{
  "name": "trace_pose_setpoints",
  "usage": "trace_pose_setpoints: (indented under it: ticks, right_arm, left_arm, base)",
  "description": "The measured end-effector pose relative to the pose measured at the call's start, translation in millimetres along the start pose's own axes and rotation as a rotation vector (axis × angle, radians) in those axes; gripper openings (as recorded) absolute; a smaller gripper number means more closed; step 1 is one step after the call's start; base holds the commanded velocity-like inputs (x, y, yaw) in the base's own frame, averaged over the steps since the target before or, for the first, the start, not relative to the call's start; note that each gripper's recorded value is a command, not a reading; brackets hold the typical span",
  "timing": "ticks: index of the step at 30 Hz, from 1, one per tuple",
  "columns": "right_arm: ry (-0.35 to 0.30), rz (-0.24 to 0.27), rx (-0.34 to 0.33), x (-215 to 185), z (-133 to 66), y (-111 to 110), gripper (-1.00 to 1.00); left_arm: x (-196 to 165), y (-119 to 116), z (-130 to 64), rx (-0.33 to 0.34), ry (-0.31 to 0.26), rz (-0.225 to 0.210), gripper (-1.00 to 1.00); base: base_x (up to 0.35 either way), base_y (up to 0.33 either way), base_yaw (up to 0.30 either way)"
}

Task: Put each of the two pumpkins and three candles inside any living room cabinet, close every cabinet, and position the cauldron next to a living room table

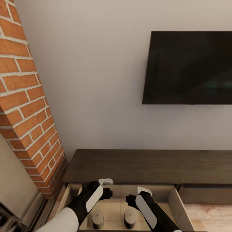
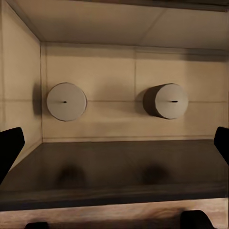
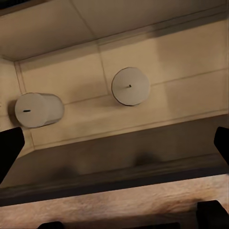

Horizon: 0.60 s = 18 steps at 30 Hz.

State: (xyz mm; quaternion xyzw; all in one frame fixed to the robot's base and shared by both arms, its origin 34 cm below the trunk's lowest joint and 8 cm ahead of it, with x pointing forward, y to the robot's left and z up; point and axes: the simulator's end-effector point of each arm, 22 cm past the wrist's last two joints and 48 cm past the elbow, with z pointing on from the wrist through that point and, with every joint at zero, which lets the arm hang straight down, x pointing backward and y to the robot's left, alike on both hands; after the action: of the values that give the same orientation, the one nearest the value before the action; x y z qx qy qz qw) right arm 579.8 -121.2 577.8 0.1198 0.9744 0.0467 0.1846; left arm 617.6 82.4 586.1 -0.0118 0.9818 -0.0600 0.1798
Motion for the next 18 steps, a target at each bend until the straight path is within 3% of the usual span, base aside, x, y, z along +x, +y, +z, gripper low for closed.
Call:
trace_pose_setpoints:
  ticks: [18]
  right_arm:
    - [0.001,0.0,0.0,-13,-28.9,5,1.0]
  left_arm:
    - [-11,0,-27.2,-0.004,0.01,-0.015,1.0]
  base:
    - [0.0,0.0,0.0]
